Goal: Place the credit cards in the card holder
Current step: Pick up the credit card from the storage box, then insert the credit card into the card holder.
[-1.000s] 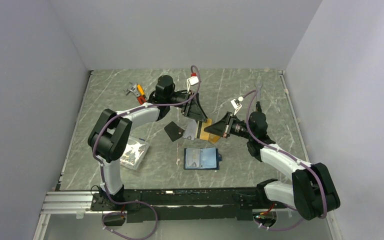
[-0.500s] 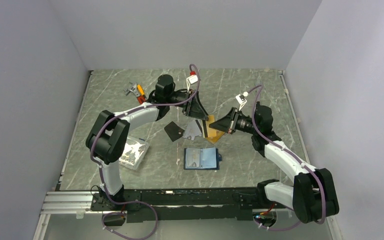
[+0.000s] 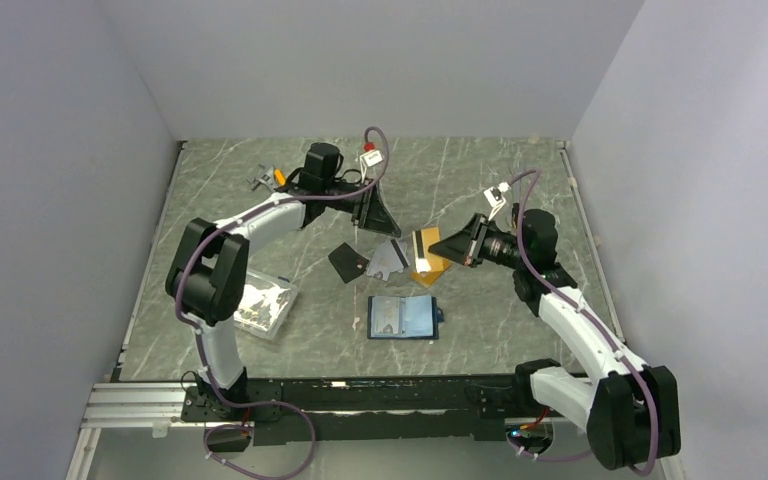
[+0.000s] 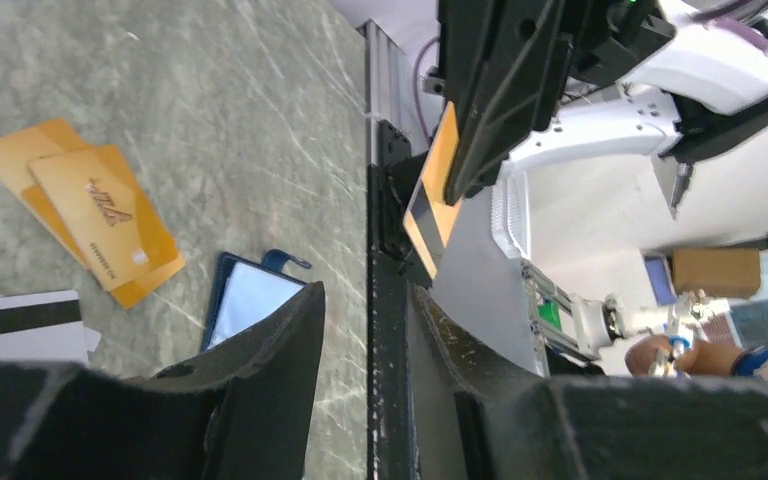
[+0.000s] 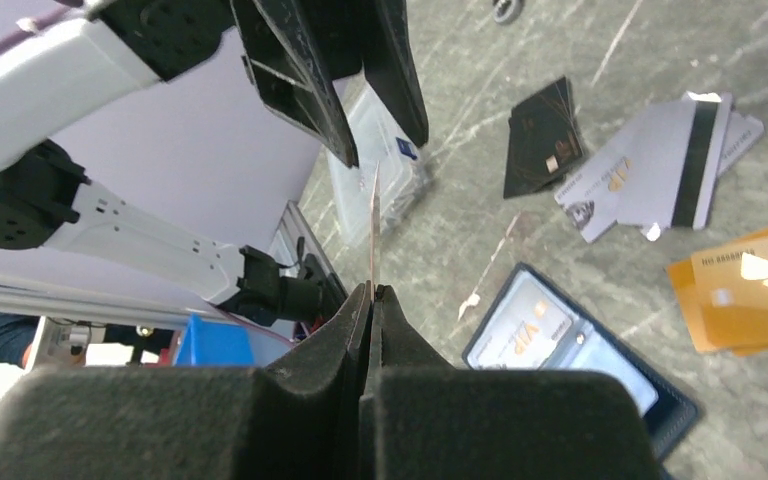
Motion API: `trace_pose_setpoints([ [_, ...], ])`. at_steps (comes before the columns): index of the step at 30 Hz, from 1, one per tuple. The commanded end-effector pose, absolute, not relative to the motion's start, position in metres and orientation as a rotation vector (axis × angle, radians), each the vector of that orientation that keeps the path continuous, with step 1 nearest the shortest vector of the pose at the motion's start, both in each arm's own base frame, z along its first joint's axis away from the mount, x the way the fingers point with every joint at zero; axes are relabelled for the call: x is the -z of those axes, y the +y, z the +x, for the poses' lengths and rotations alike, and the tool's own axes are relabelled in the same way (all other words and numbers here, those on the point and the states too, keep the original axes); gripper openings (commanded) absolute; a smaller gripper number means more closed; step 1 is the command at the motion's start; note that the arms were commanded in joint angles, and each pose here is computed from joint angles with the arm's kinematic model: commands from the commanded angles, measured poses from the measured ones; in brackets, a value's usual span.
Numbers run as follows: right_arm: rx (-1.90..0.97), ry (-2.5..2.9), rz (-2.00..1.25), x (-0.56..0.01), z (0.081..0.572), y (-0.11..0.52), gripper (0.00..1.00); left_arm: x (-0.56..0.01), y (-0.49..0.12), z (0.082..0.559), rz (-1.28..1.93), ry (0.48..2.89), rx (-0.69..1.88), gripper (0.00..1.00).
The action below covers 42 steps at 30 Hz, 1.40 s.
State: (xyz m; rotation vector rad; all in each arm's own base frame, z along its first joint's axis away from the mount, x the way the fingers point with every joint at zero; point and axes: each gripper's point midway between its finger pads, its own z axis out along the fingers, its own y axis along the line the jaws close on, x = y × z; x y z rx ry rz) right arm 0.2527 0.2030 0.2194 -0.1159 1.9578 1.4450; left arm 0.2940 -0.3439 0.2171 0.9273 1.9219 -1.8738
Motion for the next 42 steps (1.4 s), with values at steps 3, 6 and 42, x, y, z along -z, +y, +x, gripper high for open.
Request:
trace_pose_setpoints([
  [3, -1.303, 2.114, -0.038, -0.178, 0.237, 0.192, 0.00, -0.192, -0.339, 0.277, 1.254, 1.914, 1.462, 0.42],
  [6, -1.228, 2.244, 0.007, -0.140, 0.218, 0.196, 0.00, -0.147, -0.330, 0.259, 1.455, 1.979, 1.246, 0.40],
  [42, -0.858, 2.382, 0.185, -0.081, 0.205, 0.167, 0.00, -0.042, -0.295, 0.216, 1.846, 2.049, 0.706, 0.36],
])
